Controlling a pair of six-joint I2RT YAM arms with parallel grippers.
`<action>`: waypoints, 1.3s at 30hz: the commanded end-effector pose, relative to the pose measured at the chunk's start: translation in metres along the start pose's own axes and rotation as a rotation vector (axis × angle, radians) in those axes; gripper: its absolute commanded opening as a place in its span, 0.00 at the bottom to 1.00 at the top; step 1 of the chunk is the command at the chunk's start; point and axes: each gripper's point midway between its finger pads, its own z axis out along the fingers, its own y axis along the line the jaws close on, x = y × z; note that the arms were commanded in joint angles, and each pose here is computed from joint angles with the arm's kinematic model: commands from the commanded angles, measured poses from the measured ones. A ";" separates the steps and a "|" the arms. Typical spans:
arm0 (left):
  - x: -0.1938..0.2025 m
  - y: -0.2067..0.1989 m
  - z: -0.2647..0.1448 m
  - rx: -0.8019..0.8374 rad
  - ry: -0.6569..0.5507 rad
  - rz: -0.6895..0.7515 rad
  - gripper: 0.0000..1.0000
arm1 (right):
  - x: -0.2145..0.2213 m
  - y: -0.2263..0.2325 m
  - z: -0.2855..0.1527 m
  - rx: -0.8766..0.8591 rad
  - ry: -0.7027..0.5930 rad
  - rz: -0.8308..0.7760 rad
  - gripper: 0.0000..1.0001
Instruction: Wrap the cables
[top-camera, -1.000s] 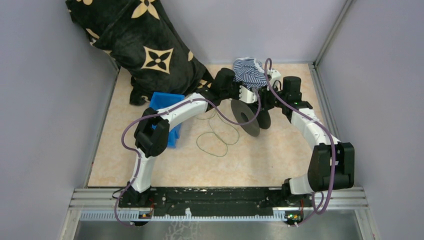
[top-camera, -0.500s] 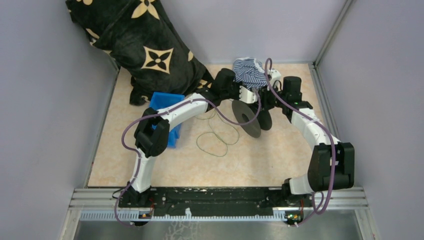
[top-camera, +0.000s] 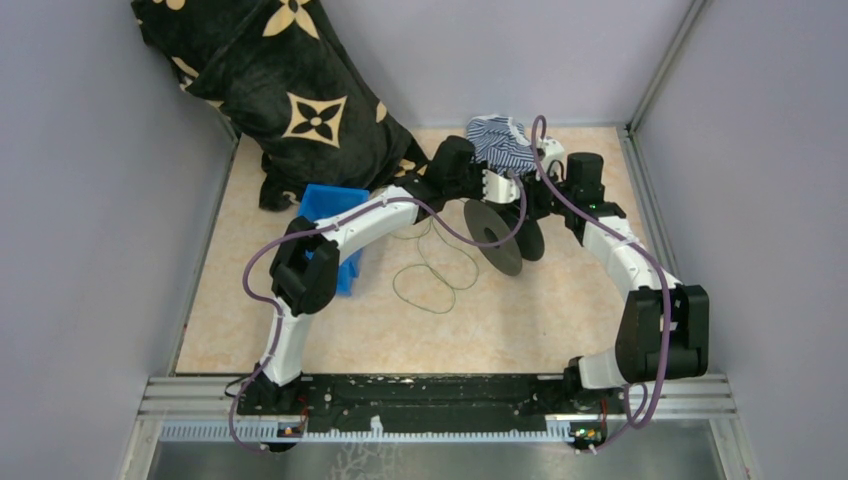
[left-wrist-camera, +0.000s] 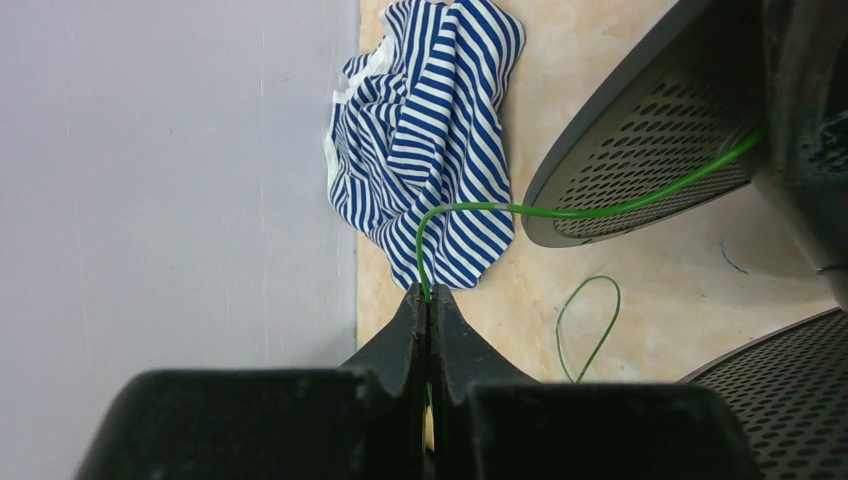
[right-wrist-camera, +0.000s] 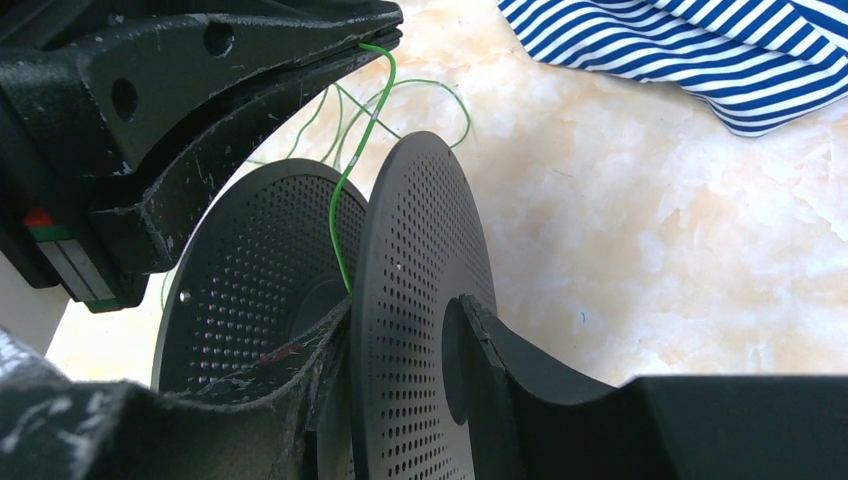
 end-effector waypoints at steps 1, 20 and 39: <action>-0.016 -0.005 0.006 0.004 -0.033 -0.010 0.00 | -0.031 0.008 -0.001 -0.024 -0.081 -0.056 0.40; -0.018 -0.010 0.008 0.000 -0.023 0.009 0.00 | -0.035 0.005 -0.002 0.024 -0.091 -0.081 0.25; -0.012 -0.001 0.003 -0.040 -0.010 -0.056 0.00 | -0.044 -0.009 -0.012 0.137 -0.125 -0.090 0.00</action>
